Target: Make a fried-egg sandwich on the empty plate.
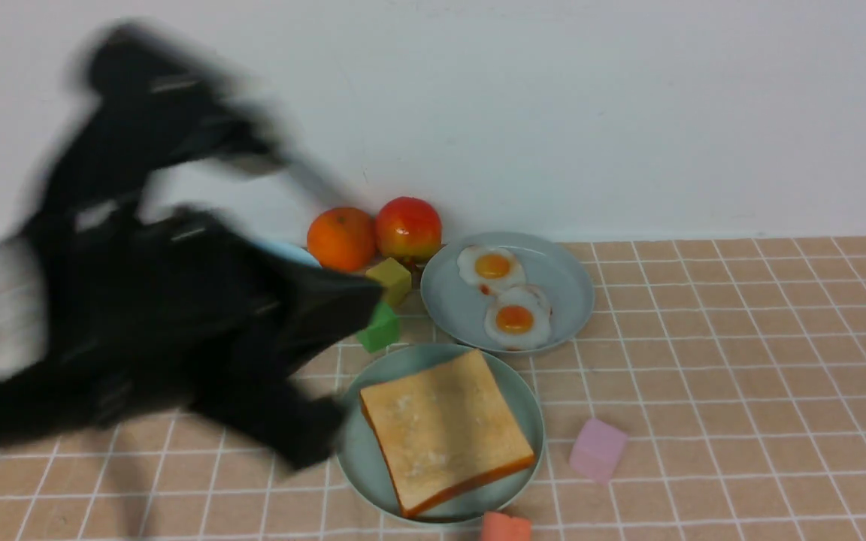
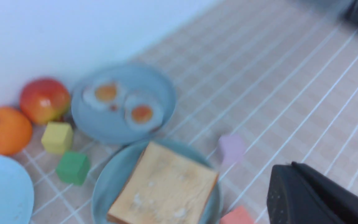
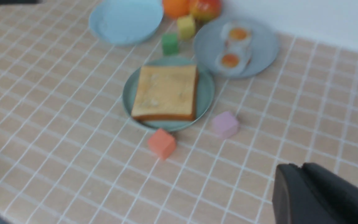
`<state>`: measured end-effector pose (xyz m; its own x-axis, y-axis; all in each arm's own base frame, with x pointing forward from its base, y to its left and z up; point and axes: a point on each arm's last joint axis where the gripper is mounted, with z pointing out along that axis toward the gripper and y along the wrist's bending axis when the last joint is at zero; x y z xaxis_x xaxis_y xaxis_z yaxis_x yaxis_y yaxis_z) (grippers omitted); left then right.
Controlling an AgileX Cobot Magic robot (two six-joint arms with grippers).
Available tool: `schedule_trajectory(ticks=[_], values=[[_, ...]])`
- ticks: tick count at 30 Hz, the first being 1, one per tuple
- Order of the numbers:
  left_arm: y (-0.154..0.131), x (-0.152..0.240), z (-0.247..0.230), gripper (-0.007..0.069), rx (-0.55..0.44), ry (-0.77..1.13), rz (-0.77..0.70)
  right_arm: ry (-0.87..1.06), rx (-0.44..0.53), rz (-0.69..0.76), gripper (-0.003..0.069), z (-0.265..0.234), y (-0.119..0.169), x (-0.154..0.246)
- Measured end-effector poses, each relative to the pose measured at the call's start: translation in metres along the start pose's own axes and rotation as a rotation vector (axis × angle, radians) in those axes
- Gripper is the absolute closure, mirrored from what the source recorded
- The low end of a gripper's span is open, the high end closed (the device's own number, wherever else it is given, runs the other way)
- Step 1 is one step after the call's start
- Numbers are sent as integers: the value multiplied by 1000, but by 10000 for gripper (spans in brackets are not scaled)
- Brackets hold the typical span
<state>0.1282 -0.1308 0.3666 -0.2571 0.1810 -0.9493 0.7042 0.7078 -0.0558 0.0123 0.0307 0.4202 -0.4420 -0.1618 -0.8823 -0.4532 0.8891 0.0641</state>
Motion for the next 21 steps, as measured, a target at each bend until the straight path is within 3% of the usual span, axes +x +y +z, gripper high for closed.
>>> schedule_trajectory(ticks=[9,14,21], values=[[6,96,-61,638,22,-329,-76,-150,252,181,601,-49,-3,45],[8,125,-65,638,18,-405,-81,-176,346,296,669,-35,-14,75],[9,134,-62,638,17,-367,-86,-271,317,383,673,31,-34,91]])
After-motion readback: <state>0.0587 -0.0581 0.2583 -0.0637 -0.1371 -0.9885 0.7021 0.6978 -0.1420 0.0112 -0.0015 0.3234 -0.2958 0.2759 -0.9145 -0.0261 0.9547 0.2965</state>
